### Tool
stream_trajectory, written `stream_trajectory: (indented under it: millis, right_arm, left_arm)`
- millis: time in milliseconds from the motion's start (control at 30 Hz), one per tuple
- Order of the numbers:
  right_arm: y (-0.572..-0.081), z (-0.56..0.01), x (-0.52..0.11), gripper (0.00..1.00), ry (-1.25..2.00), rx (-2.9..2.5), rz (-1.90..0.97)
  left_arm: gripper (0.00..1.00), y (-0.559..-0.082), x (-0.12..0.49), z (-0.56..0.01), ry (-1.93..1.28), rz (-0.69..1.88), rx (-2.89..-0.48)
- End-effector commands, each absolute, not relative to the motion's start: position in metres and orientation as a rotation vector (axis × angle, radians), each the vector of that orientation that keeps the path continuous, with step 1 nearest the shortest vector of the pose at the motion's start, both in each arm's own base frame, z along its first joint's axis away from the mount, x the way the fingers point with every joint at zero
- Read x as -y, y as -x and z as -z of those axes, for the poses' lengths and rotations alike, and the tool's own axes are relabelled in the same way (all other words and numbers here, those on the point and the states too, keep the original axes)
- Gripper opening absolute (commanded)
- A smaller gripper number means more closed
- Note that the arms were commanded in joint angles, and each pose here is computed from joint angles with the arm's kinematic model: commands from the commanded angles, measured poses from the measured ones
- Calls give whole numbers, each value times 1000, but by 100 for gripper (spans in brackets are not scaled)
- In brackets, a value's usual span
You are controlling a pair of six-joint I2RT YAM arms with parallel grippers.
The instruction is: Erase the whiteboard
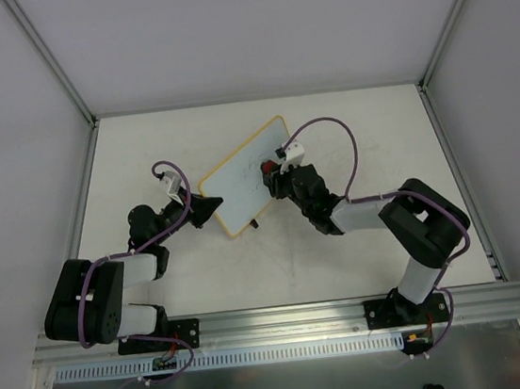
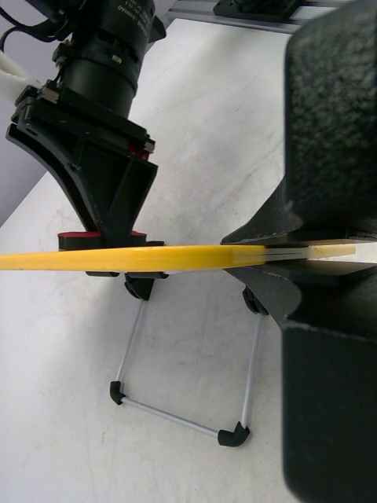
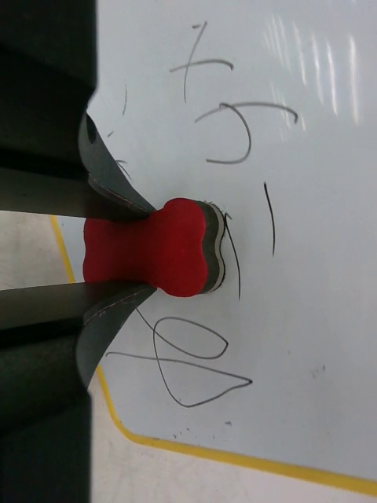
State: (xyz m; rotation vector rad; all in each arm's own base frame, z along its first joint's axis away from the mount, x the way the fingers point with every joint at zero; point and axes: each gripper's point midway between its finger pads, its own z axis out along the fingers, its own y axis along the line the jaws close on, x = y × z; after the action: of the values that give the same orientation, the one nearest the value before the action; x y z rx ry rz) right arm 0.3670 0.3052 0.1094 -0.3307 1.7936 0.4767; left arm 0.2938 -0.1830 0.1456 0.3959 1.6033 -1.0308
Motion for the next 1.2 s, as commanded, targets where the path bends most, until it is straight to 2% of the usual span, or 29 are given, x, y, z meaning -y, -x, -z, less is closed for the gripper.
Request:
stream_trajectory:
  millis: [0, 433, 633, 833, 1167]
  right_arm:
    - [-380, -118, -296, 0, 264, -1787, -514]
    - [-417, -95, -236, 0, 22, -1877, -596]
    - [-416, -87, -235, 0, 7, -1902, -621]
    - [-415, -83, -248, 0, 41, -1913, -647]
    - [-379, -100, -313, 0, 238, -1862, -795]
  left_arm:
    - [0, -272, 201, -162, -550, 1117, -1521]
    - [0, -273, 201, -161, -552, 1115, -1525]
    - [0, -273, 201, -162, -552, 1115, -1523]
    - [0, -273, 201, -161, -551, 1118, -1525]
    - [0, -273, 201, -162, -553, 1121, -1525]
